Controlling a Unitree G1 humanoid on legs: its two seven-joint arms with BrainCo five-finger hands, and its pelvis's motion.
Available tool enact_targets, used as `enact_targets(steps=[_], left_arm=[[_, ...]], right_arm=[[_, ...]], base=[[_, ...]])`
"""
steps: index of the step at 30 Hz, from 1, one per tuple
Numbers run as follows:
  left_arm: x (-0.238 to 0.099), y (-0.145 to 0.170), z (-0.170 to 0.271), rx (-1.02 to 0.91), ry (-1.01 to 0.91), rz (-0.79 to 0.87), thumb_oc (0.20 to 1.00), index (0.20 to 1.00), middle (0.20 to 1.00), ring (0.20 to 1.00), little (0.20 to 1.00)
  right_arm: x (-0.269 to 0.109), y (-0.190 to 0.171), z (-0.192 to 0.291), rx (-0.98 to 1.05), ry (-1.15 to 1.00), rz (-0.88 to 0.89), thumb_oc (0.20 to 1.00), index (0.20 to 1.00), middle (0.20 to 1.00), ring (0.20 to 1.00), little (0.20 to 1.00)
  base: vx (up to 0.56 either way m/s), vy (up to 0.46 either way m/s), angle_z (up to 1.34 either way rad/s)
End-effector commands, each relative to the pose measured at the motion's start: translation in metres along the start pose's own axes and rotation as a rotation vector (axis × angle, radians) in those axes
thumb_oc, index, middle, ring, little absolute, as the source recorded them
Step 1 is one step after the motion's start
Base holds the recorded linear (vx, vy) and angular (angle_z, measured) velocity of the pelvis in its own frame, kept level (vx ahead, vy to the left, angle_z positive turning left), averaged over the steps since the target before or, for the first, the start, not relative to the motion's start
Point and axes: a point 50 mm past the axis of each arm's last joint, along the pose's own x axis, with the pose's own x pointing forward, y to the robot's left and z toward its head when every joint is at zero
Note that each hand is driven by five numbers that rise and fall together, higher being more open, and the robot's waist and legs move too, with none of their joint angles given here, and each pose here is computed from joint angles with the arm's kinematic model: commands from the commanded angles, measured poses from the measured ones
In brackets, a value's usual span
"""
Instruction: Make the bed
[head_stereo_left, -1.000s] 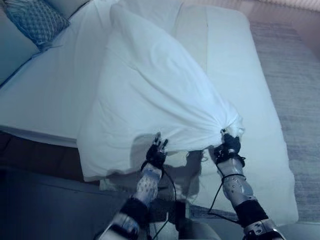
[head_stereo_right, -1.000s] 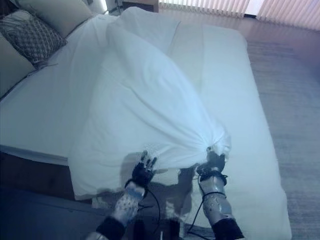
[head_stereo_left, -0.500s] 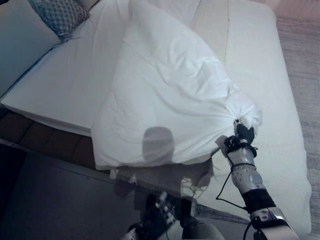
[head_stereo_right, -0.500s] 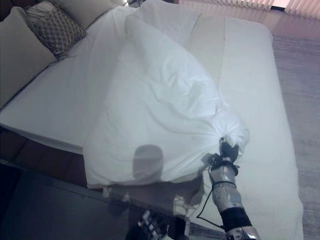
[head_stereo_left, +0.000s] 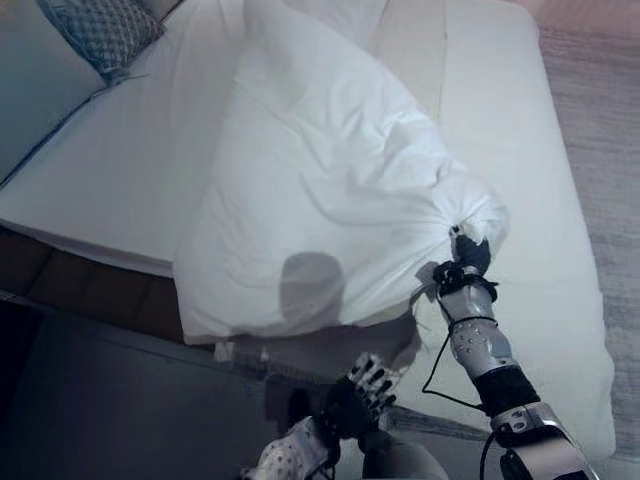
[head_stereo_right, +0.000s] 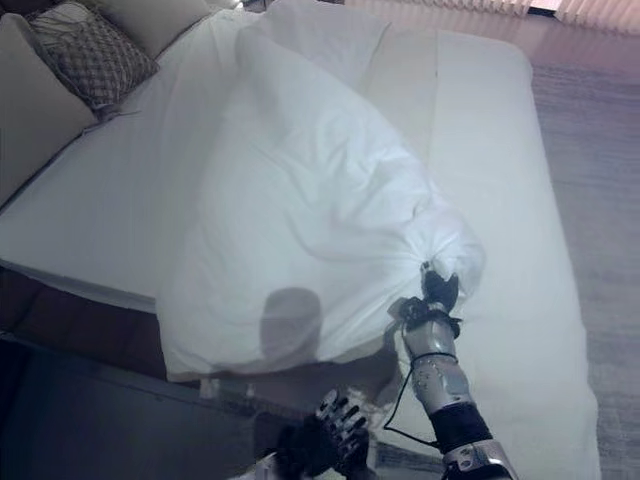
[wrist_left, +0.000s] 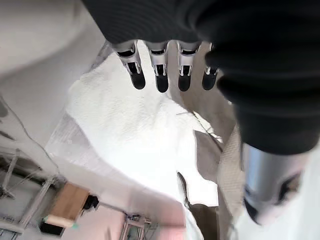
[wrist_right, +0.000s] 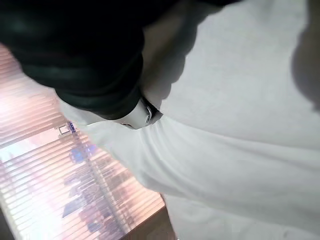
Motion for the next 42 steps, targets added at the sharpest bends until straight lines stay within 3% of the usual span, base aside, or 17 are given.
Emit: enact_targets(steps=[1,9,15,42], left_arm=[[0.013,-0.02,0.004,-0.029,-0.063,-0.008,1.0,1.0,1.0,1.0,1.0],[0.034,-0.069,0.084,-0.046,-0.35,0.012,1.0,1.0,1.0,1.0,1.0],[0.033,-0.079,0.114,-0.074,-0.452,0.034,1.0,1.0,1.0,1.0,1.0],[0.017,-0.099,0.167,-0.327,-0.681,0.081,1.0,1.0,1.0,1.0,1.0]], right_arm=[[-0.006,0.031,0.042,0.1,-0.201,0.178,0.2,0.2,0.2,0.2,0.2],[-0.021,0.03,0.054,0.153,-0.245,0.239,0.2,0.2,0.2,0.2,0.2],[-0.027,0.033,0.056,0.157,-0.245,0.285,0.2,0.2,0.2,0.2,0.2],[-0.055,-0.008,0.056,0.186,-0.244,0.204,0.2,0.2,0.2,0.2,0.2]], base=[[-0.01,0.017,-0.37],[0.02,0.022,-0.15],[0.02,0.021,-0.25],[0.0,-0.009,0.01]])
